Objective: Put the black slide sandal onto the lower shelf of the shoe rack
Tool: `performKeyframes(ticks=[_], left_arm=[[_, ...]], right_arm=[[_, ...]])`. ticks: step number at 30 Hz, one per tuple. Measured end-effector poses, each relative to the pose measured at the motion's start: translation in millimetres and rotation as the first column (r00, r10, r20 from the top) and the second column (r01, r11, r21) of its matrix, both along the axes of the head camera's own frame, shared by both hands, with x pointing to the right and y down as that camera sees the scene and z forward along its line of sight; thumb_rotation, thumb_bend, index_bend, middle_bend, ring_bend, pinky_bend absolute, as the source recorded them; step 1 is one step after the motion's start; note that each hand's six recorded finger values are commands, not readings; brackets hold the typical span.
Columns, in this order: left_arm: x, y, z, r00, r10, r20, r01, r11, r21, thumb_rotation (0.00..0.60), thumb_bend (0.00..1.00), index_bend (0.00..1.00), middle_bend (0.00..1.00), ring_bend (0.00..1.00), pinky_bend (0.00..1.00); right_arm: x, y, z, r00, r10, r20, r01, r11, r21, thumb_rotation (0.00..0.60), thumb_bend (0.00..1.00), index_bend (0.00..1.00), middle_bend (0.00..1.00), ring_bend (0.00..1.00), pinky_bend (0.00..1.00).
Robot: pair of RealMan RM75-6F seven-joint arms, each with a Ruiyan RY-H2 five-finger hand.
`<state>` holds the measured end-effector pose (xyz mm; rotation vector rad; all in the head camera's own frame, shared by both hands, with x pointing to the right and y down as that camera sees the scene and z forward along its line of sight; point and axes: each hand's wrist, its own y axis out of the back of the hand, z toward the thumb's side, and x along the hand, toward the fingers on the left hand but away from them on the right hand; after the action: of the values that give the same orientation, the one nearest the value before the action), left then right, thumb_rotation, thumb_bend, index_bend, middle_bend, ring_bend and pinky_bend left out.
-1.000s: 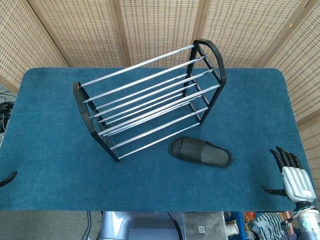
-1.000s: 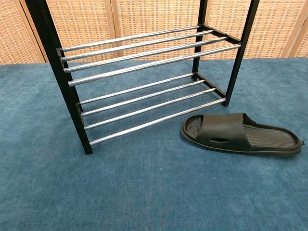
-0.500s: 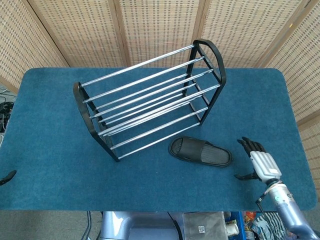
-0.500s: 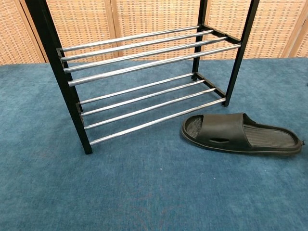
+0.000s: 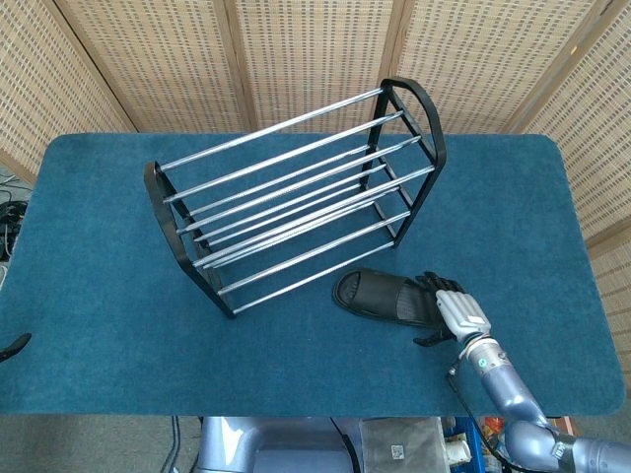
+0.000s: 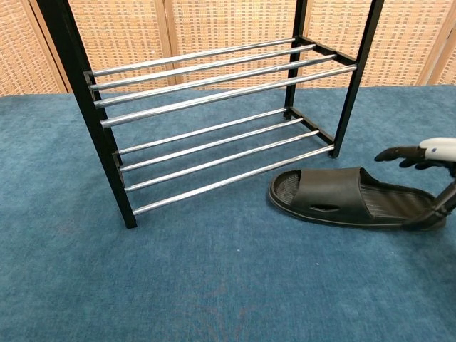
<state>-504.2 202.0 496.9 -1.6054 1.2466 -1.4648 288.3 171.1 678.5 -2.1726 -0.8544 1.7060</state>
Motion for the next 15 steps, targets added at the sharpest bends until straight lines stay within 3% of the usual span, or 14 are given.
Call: performKeyframes(ticks=[7, 15], left_arm=[[1, -1, 1, 1.0, 0.002, 0.001, -0.002, 1.0, -0.005, 0.6, 0.19, 0.0, 0.0, 0.0, 0.0], [1, -1, 3, 1.0, 0.001, 0.005, -0.001, 1.0, -0.009, 0.6, 0.19, 0.0, 0.0, 0.0, 0.0]], right_arm=[[-4, 6, 22, 0.999, 0.007, -0.038, -0.008, 1.0, -0.012, 0.6, 0.0, 0.0, 0.0, 0.0, 0.0], [0, 0, 39, 0.997, 0.024, -0.079, -0.022, 0.999, 0.029, 0.6, 0.0, 0.0, 0.0, 0.0, 0.0]])
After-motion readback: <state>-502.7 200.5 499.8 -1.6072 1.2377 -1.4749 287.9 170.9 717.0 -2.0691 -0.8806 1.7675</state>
